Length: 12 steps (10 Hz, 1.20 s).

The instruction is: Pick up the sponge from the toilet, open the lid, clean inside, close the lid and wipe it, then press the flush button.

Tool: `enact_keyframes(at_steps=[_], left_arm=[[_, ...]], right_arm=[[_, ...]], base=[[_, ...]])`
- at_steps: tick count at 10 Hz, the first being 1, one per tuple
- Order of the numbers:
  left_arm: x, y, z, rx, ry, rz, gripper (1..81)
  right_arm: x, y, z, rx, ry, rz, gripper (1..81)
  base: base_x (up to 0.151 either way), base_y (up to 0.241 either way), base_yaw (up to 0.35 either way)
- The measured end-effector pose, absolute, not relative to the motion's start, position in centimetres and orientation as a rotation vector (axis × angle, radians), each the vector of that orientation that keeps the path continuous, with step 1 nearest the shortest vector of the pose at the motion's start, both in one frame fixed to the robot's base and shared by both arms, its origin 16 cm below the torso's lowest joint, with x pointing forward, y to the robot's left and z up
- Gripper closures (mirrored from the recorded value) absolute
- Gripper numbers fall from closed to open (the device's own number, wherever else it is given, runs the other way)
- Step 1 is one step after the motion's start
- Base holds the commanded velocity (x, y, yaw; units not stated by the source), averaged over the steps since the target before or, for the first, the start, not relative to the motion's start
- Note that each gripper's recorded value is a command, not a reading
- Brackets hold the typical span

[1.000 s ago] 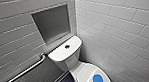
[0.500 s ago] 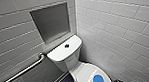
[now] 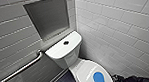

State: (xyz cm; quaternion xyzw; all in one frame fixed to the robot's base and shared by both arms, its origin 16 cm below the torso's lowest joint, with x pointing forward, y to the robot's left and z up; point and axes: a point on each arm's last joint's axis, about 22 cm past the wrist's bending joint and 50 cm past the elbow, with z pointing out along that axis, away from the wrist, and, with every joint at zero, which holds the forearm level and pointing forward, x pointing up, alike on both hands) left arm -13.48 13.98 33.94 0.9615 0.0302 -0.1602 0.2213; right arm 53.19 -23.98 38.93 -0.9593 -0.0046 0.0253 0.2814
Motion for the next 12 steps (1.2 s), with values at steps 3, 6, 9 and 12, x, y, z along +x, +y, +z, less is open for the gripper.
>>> enact_keyframes(at_steps=[3, 6, 9, 12], left_arm=[[-11.8, 14.0, 31.2, 2.664, 0.073, -0.402, 1.0], [-11.0, 14.0, 30.2, 2.666, 0.069, -0.386, 1.0], [-11.1, 14.1, 30.2, 2.666, 0.068, -0.389, 1.0], [-11.2, 14.6, 30.1, 2.675, 0.062, -0.395, 1.0]], right_arm=[[56.0, -23.5, 38.4, -2.583, -0.048, 0.043, 1.0], [57.4, -22.6, 37.7, -2.592, -0.055, 0.036, 1.0], [57.8, -19.2, 37.0, -2.567, -0.061, 0.045, 1.0], [56.8, -18.3, 35.5, -2.572, -0.026, 0.061, 1.0]], base=[[0.0, 0.0, 0.0], [0.0, 0.0, 0.0], [0.0, 0.0, 0.0], [0.0, 0.0, 0.0]])
